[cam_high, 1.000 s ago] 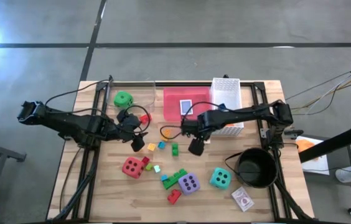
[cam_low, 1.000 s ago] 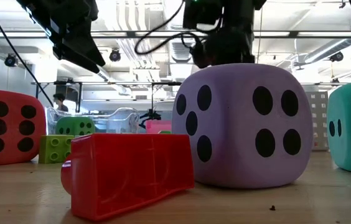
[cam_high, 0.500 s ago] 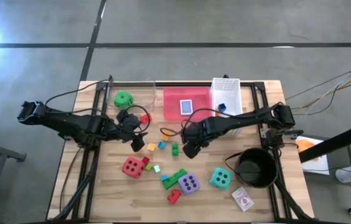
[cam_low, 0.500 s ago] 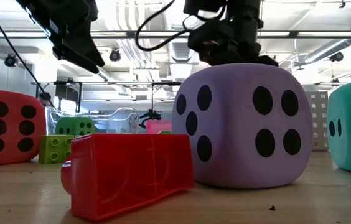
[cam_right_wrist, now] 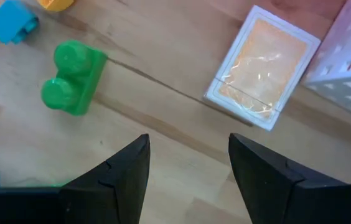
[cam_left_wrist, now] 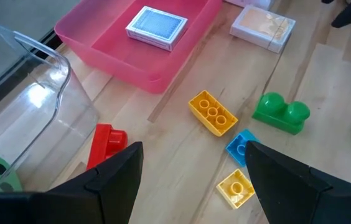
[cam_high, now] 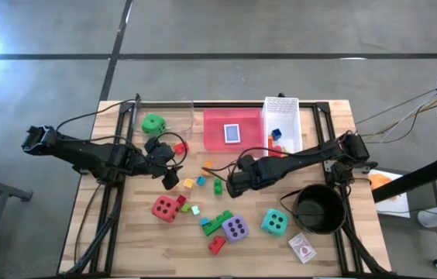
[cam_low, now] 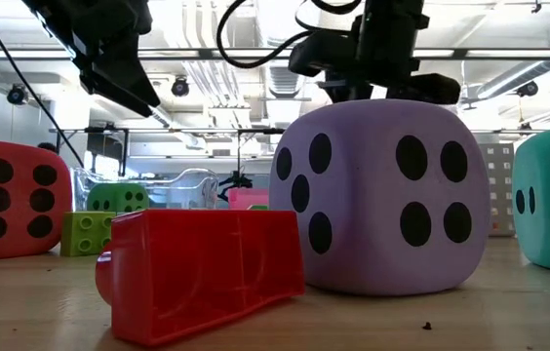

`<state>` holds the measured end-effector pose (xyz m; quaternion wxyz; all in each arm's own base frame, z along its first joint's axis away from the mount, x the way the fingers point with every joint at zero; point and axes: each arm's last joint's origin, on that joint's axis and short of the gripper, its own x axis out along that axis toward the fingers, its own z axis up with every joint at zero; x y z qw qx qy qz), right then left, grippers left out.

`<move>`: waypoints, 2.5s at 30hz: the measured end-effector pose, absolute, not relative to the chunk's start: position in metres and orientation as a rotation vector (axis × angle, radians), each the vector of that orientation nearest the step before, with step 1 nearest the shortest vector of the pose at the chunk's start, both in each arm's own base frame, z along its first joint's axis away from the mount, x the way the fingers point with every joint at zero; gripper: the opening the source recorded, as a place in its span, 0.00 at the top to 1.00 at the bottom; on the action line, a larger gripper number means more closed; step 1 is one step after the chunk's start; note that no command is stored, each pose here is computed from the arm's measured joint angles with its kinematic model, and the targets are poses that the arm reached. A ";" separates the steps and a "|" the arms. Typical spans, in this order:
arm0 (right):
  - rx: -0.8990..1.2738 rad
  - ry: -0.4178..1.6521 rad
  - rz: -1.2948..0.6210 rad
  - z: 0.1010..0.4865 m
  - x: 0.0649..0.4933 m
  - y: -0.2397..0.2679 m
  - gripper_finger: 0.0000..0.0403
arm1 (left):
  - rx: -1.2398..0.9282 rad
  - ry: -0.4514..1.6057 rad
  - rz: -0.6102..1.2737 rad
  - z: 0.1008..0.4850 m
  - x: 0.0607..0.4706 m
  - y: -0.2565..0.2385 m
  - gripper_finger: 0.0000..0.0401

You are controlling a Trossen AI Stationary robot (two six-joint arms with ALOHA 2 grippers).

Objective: Pick & Place Toys
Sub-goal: Put the yellow deck of cards into the pink bin

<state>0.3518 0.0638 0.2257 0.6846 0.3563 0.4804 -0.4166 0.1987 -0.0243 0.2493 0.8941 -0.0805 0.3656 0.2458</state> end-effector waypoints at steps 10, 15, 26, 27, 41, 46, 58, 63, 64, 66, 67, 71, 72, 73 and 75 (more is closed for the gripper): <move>0.816 1.080 -0.996 0.214 0.348 0.067 0.47 | -0.169 0.748 0.506 0.250 0.200 -0.025 0.29; 0.821 1.087 -1.025 0.207 0.344 0.066 0.47 | -0.168 0.748 0.505 0.250 0.200 -0.025 0.29; 0.818 1.087 -1.102 0.190 0.334 0.067 0.30 | -0.154 0.754 0.499 0.250 0.199 -0.025 0.29; 0.821 1.087 -1.108 0.189 0.333 0.067 0.25 | -0.154 0.754 0.499 0.250 0.199 -0.025 0.29; 0.826 0.901 -1.149 0.183 0.338 0.065 0.05 | -0.156 0.751 0.499 0.250 0.200 -0.025 0.29; 0.805 0.882 -1.164 0.178 0.335 0.063 0.05 | -0.156 0.751 0.499 0.250 0.200 -0.025 0.29; 0.840 0.774 -1.286 0.156 0.321 0.059 0.05 | -0.159 0.751 0.498 0.250 0.200 -0.025 0.29; 0.873 0.745 -1.265 0.145 0.321 0.054 0.05 | -0.160 0.751 0.498 0.250 0.200 -0.025 0.29; 0.875 0.743 -1.265 0.144 0.321 0.053 0.05 | -0.160 0.750 0.498 0.250 0.200 -0.025 0.29; 0.880 0.739 -1.267 0.142 0.321 0.052 0.05 | -0.164 0.749 0.499 0.250 0.200 -0.025 0.29; 0.883 0.737 -1.269 0.141 0.321 0.051 0.05 | -0.166 0.748 0.501 0.250 0.200 -0.025 0.29; 0.880 0.740 -1.280 0.138 0.319 0.047 0.05 | -0.168 0.747 0.501 0.250 0.200 -0.025 0.29; 0.881 0.739 -1.284 0.138 0.319 0.046 0.05 | -0.168 0.747 0.501 0.250 0.200 -0.025 0.29; 0.883 0.737 -1.284 0.138 0.319 0.045 0.05 | -0.168 0.747 0.502 0.250 0.200 -0.025 0.29; 0.888 0.731 -1.270 0.137 0.321 0.044 0.05 | -0.168 0.747 0.502 0.250 0.200 -0.025 0.29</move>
